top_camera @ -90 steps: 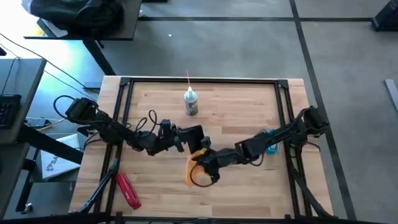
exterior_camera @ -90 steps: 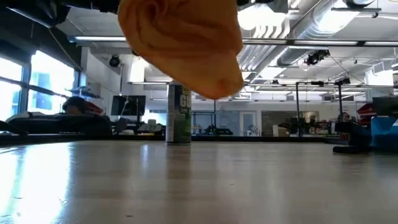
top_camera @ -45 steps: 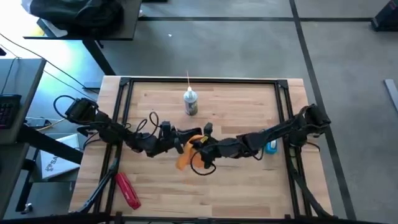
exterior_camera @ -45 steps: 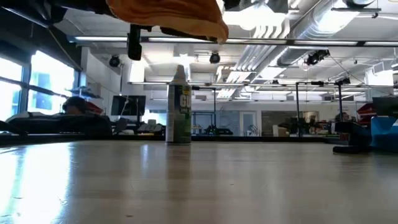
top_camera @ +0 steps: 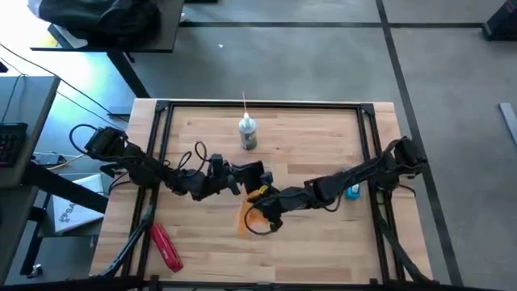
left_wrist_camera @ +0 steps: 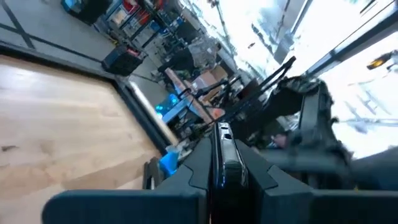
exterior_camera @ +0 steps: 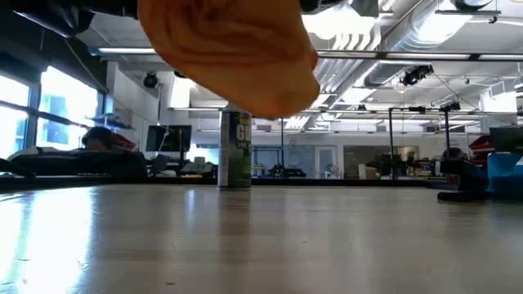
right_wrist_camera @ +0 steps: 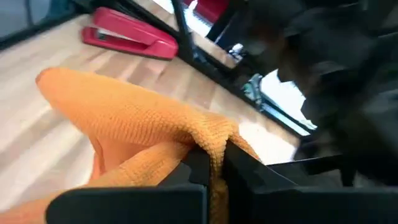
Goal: Apply microfiber cloth
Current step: Wipe the front of the cellphone with a microfiber cloth
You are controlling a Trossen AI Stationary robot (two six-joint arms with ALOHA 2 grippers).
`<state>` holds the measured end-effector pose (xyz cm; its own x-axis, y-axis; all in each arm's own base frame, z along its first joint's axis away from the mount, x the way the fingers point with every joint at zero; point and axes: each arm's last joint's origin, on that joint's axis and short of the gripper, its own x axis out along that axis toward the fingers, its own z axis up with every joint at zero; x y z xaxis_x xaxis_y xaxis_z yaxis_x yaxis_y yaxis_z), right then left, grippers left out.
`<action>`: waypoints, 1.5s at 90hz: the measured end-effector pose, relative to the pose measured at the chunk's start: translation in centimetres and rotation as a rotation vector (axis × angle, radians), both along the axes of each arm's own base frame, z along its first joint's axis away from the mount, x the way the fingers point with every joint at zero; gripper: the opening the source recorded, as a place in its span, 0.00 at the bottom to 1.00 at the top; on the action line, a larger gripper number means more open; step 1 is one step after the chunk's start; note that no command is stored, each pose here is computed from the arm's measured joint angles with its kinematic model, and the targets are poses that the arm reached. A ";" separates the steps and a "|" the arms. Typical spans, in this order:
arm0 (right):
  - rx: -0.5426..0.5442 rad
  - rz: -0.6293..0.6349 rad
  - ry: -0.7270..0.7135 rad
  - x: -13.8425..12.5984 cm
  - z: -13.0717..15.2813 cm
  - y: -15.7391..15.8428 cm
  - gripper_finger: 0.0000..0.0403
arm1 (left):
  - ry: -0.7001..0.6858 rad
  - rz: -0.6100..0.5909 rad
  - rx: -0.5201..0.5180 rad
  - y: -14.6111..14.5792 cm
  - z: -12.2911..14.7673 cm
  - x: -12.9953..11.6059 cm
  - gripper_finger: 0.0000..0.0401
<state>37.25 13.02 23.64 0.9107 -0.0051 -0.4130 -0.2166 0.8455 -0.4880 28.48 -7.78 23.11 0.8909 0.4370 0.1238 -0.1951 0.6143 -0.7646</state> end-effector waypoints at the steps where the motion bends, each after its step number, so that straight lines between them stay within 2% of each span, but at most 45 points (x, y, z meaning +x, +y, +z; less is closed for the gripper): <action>1: 0.005 -0.001 0.003 0.0 0.0 0.1 0.00 | 0.000 0.002 0.002 0.0 0.1 0.0 0.04; 19: 0.045 0.007 0.026 -1.0 -0.1 1.8 0.00 | -0.016 0.029 0.023 0.4 1.0 -0.3 0.04; 29: 0.007 0.047 -0.023 -1.7 0.9 2.9 0.00 | -0.010 0.037 0.027 0.5 1.0 -0.3 0.04; 39: -0.104 0.008 -0.090 -2.7 2.6 3.4 0.00 | 0.002 0.044 0.030 0.6 0.9 -0.3 0.04; 49: -0.265 -0.110 -0.136 -3.2 4.2 2.6 0.00 | -0.004 0.034 0.018 0.3 0.9 -0.4 0.04; 61: -0.485 -0.261 -0.109 -2.9 4.5 0.9 0.00 | -0.007 0.010 0.006 -0.2 0.8 -0.5 0.04; 68: -0.532 -0.287 -0.090 -2.4 4.5 -0.4 0.00 | -0.011 -0.001 -0.003 -0.5 0.8 -0.6 0.04; 76: -0.488 -0.276 -0.101 -1.9 4.6 -1.5 0.00 | -0.006 0.002 -0.004 -0.8 0.8 -0.8 0.04; 87: -0.317 -0.207 -0.135 -1.3 4.6 -2.5 0.00 | -0.008 0.001 -0.008 -0.9 0.7 -0.8 0.04; 100: -0.160 -0.104 -0.076 -1.4 3.8 -2.3 0.00 | -0.014 -0.006 -0.008 -1.0 0.8 -0.8 0.04; 122: -0.015 -0.068 0.057 -2.8 2.5 0.2 0.00 | -0.083 -0.029 0.020 -1.0 1.7 -1.0 0.04; 135: -0.023 -0.004 0.071 -3.7 2.2 2.3 0.00 | -0.129 -0.034 -0.006 -0.9 2.2 -1.2 0.04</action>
